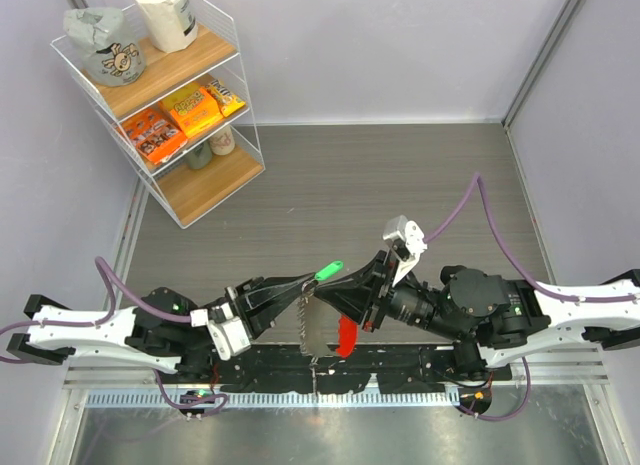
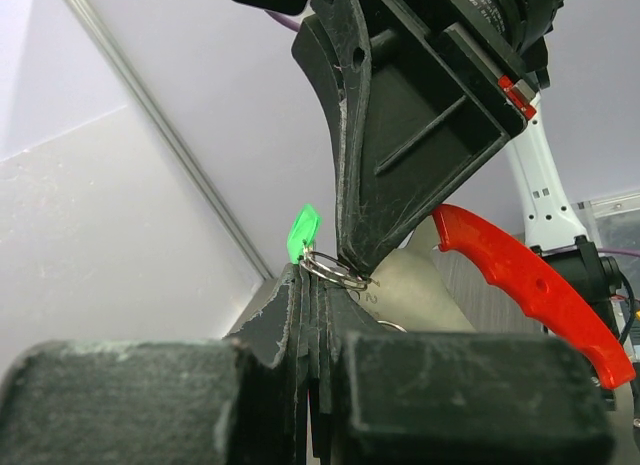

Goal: Put the keys on the keyring

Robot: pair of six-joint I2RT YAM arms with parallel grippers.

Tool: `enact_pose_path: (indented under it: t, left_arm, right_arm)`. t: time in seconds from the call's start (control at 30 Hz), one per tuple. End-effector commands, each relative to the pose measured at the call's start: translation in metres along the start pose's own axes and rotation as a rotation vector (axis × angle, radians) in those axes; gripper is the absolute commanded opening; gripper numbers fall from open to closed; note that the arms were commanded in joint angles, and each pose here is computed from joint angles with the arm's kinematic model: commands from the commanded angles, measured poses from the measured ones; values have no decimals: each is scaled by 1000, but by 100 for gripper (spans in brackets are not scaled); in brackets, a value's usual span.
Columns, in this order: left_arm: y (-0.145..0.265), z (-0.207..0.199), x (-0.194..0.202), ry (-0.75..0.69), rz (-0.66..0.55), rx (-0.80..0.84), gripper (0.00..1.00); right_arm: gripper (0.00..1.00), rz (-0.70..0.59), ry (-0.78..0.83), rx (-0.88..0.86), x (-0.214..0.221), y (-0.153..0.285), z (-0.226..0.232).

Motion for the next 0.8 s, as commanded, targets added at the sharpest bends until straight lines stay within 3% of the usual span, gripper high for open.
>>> enact_pose_path:
  t: [0.0, 0.53, 0.77]
  left_arm:
    - [-5, -2, -3, 8, -29, -3, 0]
    - [-9, 2, -1, -3, -49, -51, 0]
    - [-6, 15, -1, -36, -103, -152, 0]
  right_arm:
    - [6, -68, -28, 2, -12, 1, -1]
    - [5, -65, -102, 43, 7, 23, -20]
    - [6, -50, -117, 55, 16, 28, -25]
Point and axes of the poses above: each gripper's point midway between its finger pads, its own y axis back along the fingers, its own z axis along the line the jaws close on, x = y × z, the point moved 2 cm from there along y, back along the fingers, and after that the axes turned 13 degrees about y, right-handed, at the moved point
